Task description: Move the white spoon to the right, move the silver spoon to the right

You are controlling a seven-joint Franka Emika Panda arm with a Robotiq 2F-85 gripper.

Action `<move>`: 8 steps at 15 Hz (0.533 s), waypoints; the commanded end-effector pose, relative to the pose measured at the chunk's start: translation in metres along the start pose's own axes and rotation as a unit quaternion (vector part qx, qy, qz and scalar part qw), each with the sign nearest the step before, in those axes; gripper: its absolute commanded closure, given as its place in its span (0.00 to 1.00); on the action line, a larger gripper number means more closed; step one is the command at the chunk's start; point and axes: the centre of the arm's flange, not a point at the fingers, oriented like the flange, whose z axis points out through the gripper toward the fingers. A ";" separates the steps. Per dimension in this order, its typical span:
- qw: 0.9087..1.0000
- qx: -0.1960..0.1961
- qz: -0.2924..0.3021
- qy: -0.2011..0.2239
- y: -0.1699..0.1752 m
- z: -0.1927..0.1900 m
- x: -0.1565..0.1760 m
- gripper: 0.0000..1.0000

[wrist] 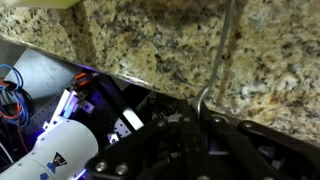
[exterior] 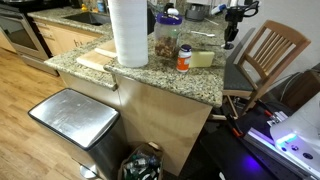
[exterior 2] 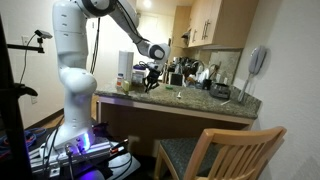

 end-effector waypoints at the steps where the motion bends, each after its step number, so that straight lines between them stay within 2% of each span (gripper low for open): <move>1: 1.000 -0.001 -0.001 0.001 0.000 0.000 0.000 0.91; 2: 0.999 0.025 0.015 -0.016 -0.005 -0.005 0.004 0.98; 5: 0.992 0.082 0.047 -0.086 -0.026 -0.037 0.012 0.98; 8: 0.977 0.142 0.079 -0.140 -0.057 -0.062 0.022 0.98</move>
